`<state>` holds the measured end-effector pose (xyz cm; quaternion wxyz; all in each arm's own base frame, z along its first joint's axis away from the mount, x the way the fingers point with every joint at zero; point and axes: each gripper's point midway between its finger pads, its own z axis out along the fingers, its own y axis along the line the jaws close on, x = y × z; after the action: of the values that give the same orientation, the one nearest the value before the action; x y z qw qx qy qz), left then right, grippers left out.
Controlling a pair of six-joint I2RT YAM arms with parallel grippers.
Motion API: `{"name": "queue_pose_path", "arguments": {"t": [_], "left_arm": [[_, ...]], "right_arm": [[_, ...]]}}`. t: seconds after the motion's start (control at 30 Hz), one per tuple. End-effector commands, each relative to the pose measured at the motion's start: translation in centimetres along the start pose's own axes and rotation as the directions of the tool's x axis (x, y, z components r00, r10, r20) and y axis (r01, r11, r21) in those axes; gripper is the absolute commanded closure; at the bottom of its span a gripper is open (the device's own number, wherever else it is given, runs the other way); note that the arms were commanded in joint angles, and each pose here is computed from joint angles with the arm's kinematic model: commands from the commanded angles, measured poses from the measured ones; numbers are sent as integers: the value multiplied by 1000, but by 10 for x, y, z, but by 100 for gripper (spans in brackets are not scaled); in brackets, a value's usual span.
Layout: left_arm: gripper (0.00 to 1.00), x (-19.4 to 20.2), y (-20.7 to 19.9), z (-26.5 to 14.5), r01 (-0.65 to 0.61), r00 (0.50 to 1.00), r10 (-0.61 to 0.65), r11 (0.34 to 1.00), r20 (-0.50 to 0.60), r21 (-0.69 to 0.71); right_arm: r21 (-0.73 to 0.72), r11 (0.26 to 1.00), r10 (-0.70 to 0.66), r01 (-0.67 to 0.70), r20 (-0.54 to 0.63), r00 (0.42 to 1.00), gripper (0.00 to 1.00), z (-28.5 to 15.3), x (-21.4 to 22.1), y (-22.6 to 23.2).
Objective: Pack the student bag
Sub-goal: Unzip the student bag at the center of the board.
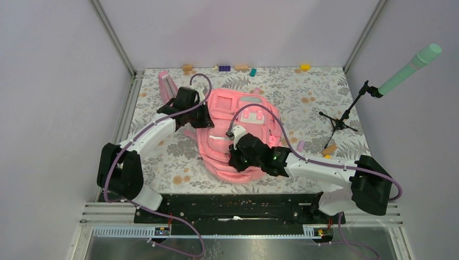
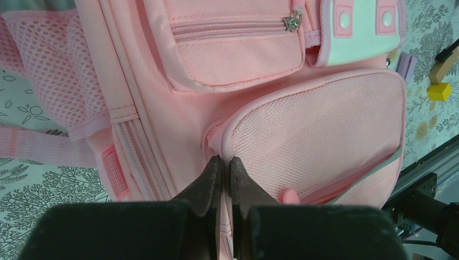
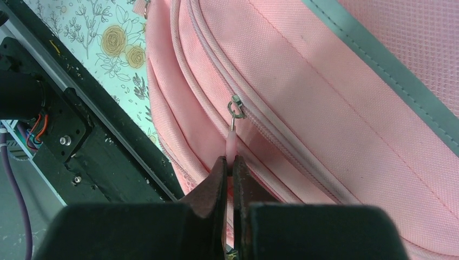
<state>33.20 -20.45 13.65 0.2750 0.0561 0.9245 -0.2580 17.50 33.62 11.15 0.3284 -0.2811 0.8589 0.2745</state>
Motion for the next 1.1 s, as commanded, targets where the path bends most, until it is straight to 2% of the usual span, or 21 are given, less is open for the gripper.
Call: {"name": "queue_pose_path", "arguments": {"t": [0.0, 0.23, 0.47, 0.7, 1.07], "left_arm": [[100, -12, -20, -6, -9, 997, 2, 996, 73, 94], [100, -18, -23, -12, 24, 991, -39, 993, 130, 114], [100, -19, -22, -16, 41, 986, -59, 992, 155, 118], [100, -19, -19, -18, 48, 984, -66, 993, 167, 112], [100, -23, -20, -22, 65, 979, -88, 989, 183, 130]], "right_arm": [[-43, 999, -11, 13, 55, 998, 100, -8, -27, 27], [-59, 998, -7, 11, 62, 998, 100, 3, -41, 52], [-92, 996, -14, 18, 46, 999, 100, 19, -50, 70], [-88, 994, -54, 61, 81, 995, 100, 31, -73, 78], [-20, 996, -84, 86, 90, 992, 100, 59, -97, 58]]}}
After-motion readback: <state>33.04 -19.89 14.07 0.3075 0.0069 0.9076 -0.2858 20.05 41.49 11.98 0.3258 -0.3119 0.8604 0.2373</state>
